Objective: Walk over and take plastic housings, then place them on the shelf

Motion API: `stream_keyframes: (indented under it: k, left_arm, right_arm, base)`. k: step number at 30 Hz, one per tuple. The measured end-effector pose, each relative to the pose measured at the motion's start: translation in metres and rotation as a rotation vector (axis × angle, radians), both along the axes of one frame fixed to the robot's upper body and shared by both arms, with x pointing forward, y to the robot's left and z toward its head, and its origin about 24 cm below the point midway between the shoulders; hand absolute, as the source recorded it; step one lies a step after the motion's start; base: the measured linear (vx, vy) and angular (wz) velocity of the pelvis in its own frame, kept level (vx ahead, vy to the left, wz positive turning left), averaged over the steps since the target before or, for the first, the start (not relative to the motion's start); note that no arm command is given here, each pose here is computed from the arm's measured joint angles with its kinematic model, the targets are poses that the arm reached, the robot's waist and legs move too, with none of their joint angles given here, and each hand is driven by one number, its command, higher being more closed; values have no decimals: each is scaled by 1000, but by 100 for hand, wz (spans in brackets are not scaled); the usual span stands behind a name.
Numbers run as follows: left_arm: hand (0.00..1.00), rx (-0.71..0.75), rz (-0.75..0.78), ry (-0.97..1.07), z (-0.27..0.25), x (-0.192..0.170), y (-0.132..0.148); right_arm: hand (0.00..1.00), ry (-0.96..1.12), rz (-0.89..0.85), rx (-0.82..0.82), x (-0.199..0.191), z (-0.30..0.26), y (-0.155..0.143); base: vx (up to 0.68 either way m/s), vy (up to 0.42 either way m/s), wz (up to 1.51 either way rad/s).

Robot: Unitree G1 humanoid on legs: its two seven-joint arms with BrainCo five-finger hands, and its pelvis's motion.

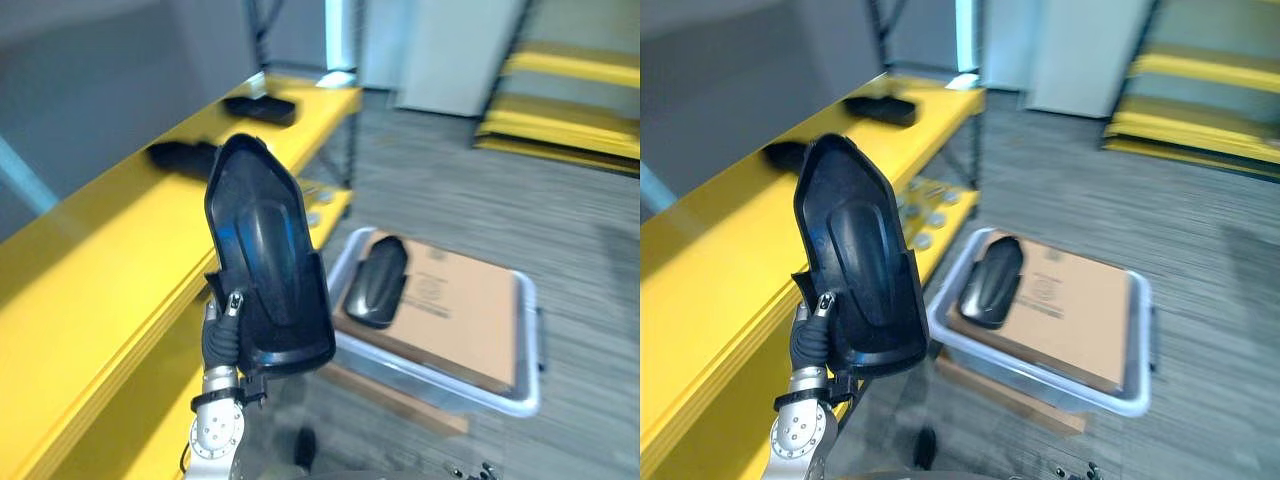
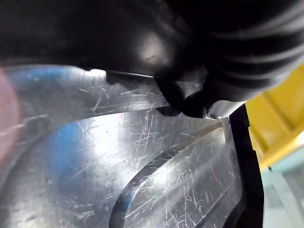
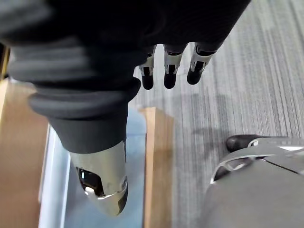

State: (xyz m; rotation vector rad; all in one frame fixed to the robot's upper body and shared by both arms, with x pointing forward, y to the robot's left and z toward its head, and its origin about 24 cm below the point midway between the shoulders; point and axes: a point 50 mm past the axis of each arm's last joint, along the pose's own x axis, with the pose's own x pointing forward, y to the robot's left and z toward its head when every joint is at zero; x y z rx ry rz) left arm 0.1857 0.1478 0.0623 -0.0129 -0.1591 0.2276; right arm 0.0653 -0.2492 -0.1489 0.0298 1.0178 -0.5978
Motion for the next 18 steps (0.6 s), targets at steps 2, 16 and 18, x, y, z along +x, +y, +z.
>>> stream_keyframes:
  k: [2, 16, 18]
  left_arm:
    - [100, -15, -16, -20, 3, 2, -2]
    - [100, 2, -113, -45, 5, 23, -21]
    - [100, -1, -120, -44, 5, 22, -23]
  right_arm:
    - [0, -26, 8, 4, 12, 1, 3]
    - [0, 31, 95, 63, 2, -7, 29]
    - [0, 33, 86, 63, -6, -7, 31]
  base:
    - [57, 68, 80]
    - [158, 78, 93]
    - [82, -55, 66]
